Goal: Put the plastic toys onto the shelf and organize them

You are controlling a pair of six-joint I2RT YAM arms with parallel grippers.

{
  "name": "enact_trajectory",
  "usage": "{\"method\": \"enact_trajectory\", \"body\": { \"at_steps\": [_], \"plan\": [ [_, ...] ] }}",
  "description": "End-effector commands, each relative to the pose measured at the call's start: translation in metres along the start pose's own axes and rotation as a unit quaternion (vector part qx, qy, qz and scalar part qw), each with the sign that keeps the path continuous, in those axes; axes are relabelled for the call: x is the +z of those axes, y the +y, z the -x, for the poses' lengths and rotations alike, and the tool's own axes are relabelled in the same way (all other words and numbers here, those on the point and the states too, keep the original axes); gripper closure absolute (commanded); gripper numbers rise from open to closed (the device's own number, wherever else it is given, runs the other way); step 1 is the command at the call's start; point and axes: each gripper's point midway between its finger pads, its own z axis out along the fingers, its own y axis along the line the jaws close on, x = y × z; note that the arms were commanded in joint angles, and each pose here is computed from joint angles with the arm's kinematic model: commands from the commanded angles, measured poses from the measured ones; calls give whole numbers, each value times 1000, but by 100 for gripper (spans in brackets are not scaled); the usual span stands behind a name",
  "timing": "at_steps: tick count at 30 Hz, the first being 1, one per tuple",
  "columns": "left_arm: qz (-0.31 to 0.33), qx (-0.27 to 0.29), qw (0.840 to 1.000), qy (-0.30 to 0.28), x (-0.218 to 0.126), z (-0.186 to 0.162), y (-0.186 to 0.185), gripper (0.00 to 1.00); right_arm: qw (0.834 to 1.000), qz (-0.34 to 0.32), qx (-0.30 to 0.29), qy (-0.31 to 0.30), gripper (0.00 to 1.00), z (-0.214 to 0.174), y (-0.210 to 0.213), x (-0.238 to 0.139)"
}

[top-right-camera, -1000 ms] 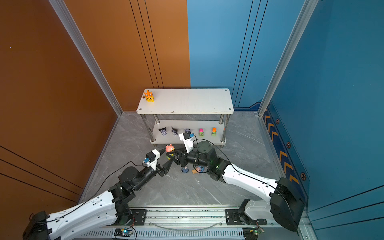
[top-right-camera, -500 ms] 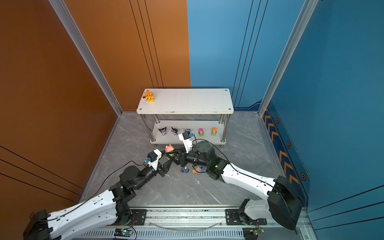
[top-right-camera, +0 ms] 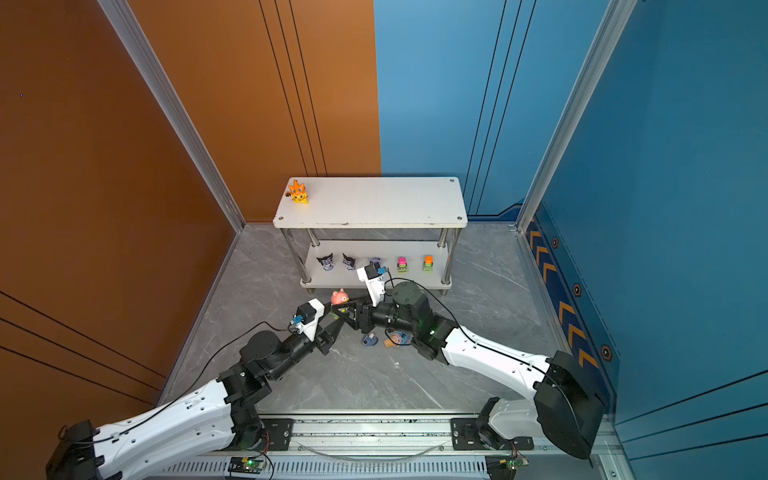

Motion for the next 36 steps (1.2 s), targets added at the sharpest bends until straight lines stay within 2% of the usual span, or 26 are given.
{"method": "enact_trajectory", "body": {
  "at_steps": [1,5,12,29,36],
  "plan": [
    [-6,3,999,-37,-1,32,-1,65,1000,11,1,19,67,-5,6,-3],
    [-10,5,999,-33,0,31,-3,65,999,15,0,35,59,-6,8,-1],
    [-12,6,999,-31,0,31,-4,65,997,30,6,65,53,-12,10,2],
    [-23,12,1000,-17,0,26,-7,65,993,30,-8,118,48,-12,11,4],
    [-23,10,1000,-14,-1,22,-8,65,993,27,-11,112,43,-4,9,3]
  ]
}}
